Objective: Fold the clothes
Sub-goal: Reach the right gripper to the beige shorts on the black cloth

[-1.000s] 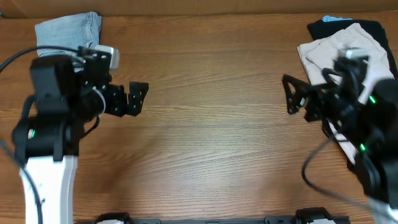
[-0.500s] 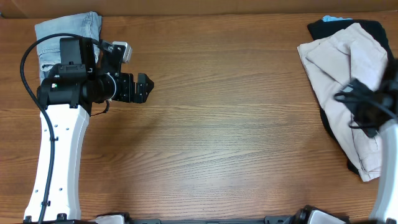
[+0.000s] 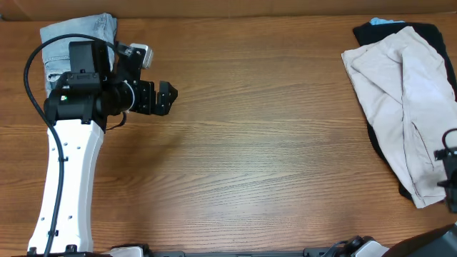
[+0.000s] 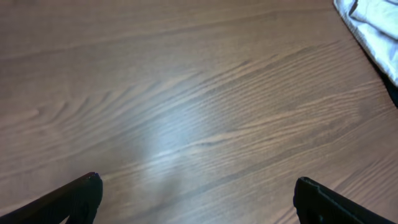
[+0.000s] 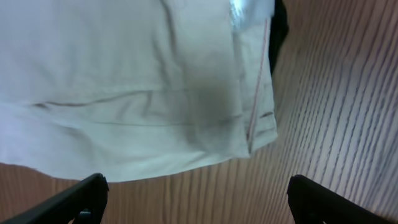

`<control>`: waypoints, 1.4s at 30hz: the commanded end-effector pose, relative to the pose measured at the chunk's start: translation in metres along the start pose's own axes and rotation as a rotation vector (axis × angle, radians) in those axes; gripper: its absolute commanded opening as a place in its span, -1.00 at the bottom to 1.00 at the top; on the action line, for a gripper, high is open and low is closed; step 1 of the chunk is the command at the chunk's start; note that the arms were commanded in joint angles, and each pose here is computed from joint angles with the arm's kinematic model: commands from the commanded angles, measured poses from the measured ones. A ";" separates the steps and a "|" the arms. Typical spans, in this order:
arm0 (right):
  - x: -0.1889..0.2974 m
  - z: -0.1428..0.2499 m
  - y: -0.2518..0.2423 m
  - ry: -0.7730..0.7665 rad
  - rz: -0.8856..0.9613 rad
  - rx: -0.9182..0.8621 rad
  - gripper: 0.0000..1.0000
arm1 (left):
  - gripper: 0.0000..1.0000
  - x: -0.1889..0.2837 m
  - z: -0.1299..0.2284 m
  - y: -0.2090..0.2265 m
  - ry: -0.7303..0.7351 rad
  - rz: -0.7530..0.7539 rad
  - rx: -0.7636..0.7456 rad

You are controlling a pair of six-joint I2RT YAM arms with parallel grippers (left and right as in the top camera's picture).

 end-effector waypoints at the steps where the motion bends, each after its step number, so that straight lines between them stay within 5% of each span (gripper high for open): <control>1: -0.019 0.011 -0.010 0.054 -0.030 -0.016 0.92 | 1.00 0.008 -0.012 -0.010 -0.048 0.015 -0.058; 8: -0.044 0.015 -0.013 0.036 -0.067 -0.027 0.86 | 0.99 0.006 -0.014 -0.010 -0.055 0.016 -0.064; 14: -0.052 0.008 -0.011 -0.011 -0.089 -0.020 0.47 | 0.99 0.006 -0.015 -0.010 -0.060 0.015 -0.066; 25: -0.071 0.014 -0.022 -0.035 -0.066 -0.020 0.45 | 1.00 0.006 -0.016 -0.010 -0.061 0.014 -0.067; 27: -0.073 0.013 -0.021 -0.043 -0.071 -0.020 0.29 | 0.99 0.006 -0.016 -0.010 -0.061 0.014 -0.067; 30: -0.075 0.013 -0.019 -0.043 -0.089 -0.017 -0.33 | 0.99 0.006 -0.016 -0.010 -0.061 0.014 -0.067; 34: -0.074 0.013 -0.011 -0.038 -0.139 -0.012 -0.89 | 1.00 0.006 -0.017 -0.010 -0.068 0.013 -0.069; 38: -0.069 0.014 0.000 -0.016 -0.210 0.019 -0.92 | 0.96 0.008 -0.022 -0.011 -0.092 0.018 -0.079; 42: -0.032 0.020 0.042 0.042 -0.479 0.194 -0.92 | 0.93 0.022 -0.041 -0.014 -0.149 0.008 -0.078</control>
Point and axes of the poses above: each gripper's point midway between its finger pads, its own x axis back along the fingers, its own y axis along the line the jaws close on, z = x × y, the point moved 3 cm from there along x, back along the fingers, and after that the axes turned 3 degrees about -x, right-handed, at the moved point
